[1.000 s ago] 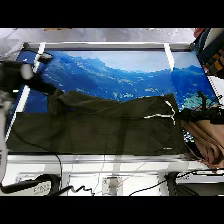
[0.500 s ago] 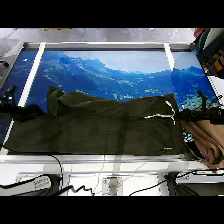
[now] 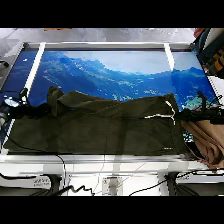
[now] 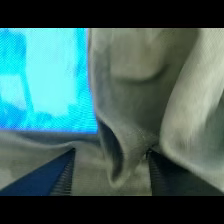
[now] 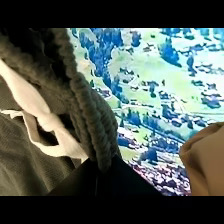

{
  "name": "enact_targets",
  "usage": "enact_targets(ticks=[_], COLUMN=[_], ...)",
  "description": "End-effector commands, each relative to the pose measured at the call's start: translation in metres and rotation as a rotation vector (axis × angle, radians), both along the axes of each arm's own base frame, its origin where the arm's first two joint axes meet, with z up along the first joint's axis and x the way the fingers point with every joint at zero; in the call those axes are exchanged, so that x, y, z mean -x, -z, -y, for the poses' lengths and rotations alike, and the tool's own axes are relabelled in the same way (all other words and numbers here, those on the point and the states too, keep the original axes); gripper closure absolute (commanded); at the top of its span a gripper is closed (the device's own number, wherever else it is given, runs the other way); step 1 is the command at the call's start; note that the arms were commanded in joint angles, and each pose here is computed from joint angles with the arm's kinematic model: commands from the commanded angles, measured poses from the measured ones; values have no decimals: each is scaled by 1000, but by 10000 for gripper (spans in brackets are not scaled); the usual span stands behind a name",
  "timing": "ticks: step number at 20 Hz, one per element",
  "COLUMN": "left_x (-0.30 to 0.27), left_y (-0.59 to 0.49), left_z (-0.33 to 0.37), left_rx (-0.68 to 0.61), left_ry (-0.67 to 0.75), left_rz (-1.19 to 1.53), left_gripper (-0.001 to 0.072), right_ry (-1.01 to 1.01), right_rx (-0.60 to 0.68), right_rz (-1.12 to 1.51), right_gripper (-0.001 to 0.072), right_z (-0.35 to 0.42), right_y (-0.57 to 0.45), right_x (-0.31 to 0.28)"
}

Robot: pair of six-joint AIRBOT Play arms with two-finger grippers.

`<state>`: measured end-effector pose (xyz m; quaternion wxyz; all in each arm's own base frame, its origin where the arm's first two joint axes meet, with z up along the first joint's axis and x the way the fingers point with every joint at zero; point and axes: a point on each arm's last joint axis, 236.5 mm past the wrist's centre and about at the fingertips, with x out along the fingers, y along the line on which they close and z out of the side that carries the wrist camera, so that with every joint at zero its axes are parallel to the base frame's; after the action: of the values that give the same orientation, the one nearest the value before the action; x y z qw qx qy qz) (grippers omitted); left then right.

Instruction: Fold the clothes and pants, and hang the long-sleeved shirts on hangers.

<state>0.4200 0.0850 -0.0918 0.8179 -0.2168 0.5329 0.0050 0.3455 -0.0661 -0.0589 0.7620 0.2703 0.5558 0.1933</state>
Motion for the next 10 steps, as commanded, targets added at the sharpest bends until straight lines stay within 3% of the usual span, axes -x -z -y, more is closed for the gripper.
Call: enact_targets(ticks=[1, 2, 5, 10], left_x=[-19, -18, -29, -77], left_y=[-1, -2, -28, -144], left_z=[1, 2, -1, -57], left_rx=[-41, -37, -47, -311], left_ry=[-13, -11, 19, 8], left_rz=[60, 58, 91, 277], left_gripper=[597, 686, 687, 689], right_ry=[-1, -1, -1, 5], right_rx=[-2, -2, -2, -9], right_rz=[-1, -1, -1, 6], right_gripper=[681, 681, 681, 681], right_z=[0, 0, 0, -1], right_y=[-1, -1, -1, -2], right_x=[0, 0, 0, -2])
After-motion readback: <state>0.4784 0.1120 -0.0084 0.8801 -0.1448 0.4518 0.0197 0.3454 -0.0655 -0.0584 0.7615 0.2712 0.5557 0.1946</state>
